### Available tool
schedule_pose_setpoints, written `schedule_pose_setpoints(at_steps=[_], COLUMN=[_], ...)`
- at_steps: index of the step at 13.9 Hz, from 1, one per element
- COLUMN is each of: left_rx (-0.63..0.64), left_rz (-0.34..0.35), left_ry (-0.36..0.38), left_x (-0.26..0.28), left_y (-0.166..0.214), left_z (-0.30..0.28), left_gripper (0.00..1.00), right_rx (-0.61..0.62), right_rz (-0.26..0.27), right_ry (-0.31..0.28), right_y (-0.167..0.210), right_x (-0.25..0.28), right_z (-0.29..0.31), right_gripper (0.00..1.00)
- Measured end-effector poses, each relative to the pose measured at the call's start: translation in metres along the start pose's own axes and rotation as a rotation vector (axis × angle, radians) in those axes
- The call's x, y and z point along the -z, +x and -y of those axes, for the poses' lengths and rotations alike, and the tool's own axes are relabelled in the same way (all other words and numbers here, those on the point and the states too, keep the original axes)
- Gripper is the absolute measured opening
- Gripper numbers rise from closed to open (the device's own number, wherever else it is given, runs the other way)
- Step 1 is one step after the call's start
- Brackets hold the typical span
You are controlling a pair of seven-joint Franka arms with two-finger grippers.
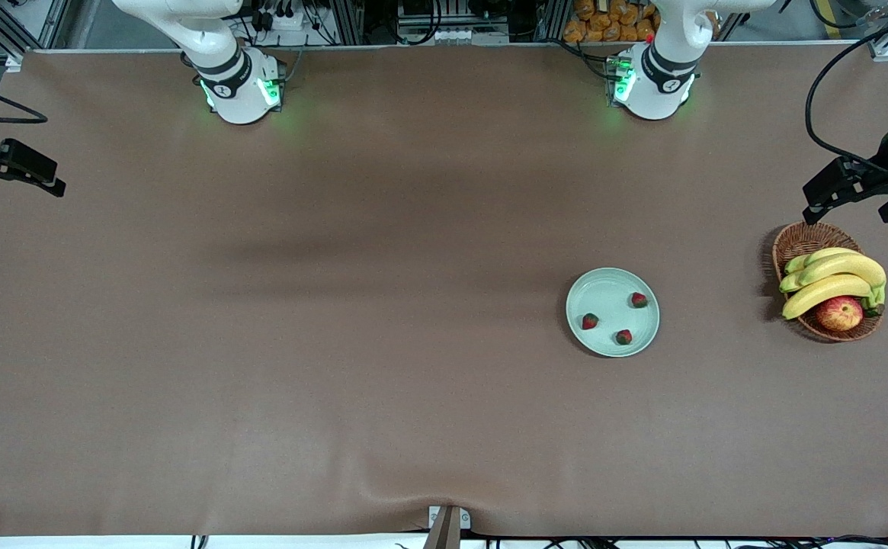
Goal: Collect all strawberries into plate
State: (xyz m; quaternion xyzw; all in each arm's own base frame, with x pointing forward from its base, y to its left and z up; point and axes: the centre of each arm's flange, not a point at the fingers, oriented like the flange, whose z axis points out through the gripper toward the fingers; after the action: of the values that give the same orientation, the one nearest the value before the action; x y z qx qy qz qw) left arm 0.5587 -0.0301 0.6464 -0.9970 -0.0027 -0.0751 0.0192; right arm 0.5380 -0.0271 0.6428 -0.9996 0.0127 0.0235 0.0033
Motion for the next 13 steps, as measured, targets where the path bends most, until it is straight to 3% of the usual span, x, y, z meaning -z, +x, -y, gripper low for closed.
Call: schedule_pose_setpoints(at_steps=[13], left_rx=[0.002], left_rz=[0.061], left_ry=[-0.029], left_x=[-0.0061], left_y=[-0.0059], left_z=[-0.0034], left_gripper=[1.00], right_rx=[0.000], right_rz=[0.000], right_ry=[0.000], right_y=[0.0000], right_x=[0.0000], right_z=[0.0000], right_gripper=[1.00])
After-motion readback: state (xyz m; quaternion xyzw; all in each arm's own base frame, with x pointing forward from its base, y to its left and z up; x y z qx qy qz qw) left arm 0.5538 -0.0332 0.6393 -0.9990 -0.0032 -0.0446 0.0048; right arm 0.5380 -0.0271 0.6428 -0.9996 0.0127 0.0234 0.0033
